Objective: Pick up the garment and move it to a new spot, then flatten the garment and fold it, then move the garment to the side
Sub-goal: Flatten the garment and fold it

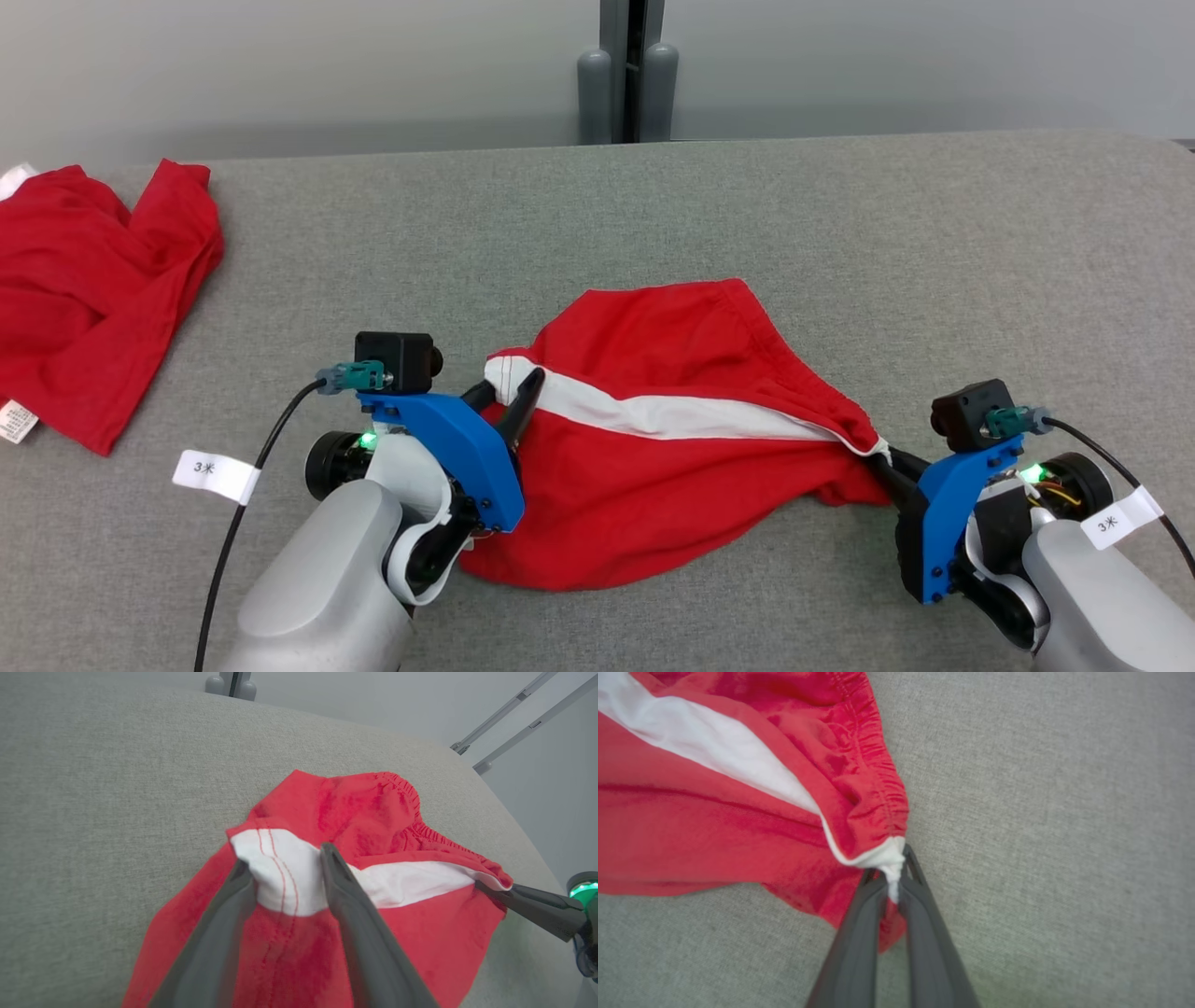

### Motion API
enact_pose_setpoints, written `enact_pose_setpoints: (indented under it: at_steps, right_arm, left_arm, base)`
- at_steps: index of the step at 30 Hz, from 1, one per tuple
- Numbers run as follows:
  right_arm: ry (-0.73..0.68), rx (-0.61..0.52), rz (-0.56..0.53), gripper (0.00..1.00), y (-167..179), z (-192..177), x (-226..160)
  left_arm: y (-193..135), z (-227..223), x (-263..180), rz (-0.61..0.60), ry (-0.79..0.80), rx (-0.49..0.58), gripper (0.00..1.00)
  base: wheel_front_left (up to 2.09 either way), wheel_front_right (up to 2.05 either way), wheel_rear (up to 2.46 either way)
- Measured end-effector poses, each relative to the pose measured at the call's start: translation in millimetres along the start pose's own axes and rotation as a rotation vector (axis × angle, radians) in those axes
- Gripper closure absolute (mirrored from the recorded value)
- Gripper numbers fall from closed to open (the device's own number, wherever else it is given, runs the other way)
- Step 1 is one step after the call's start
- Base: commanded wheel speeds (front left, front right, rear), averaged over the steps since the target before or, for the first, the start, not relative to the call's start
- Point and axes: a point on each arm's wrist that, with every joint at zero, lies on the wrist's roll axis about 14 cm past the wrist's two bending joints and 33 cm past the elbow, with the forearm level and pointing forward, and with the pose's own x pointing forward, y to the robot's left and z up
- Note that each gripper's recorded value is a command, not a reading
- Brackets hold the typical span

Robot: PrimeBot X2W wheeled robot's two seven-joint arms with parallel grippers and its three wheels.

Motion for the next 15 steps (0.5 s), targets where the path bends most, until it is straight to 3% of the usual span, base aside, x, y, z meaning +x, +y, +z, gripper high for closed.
enact_pose_setpoints:
  at_steps: [1, 3, 5, 9, 15]
  right_arm:
    - [-0.001, 0.000, -0.001, 1.00, -0.5, 0.2, 0.1]
    - [-0.001, 0.003, -0.003, 1.00, -1.1, -0.7, 0.0]
    - [-0.004, 0.004, -0.005, 1.00, -1.9, -0.7, 0.0]
    - [-0.014, 0.008, -0.009, 1.00, -3.4, 0.2, -0.6]
    - [-0.074, 0.016, -0.016, 1.00, -5.7, 13.0, -3.1]
  left_arm:
    - [0.6, -1.3, 0.6, 0.001, 0.002, -0.001, 0.78]
    - [0.9, -0.6, 1.4, 0.002, -0.011, -0.007, 0.86]
    - [1.2, 3.1, 1.8, 0.002, -0.030, -0.003, 0.86]
    - [-0.7, 10.3, 1.5, -0.004, -0.055, 0.013, 1.00]
    - [-10.8, 25.5, -4.0, -0.035, -0.127, 0.037, 1.00]
  base:
    - [0.00, 0.00, 0.00]
    - [0.00, 0.00, 0.00]
    - [0.00, 0.00, 0.00]
    - [0.00, 0.00, 0.00]
    - [0.00, 0.00, 0.00]
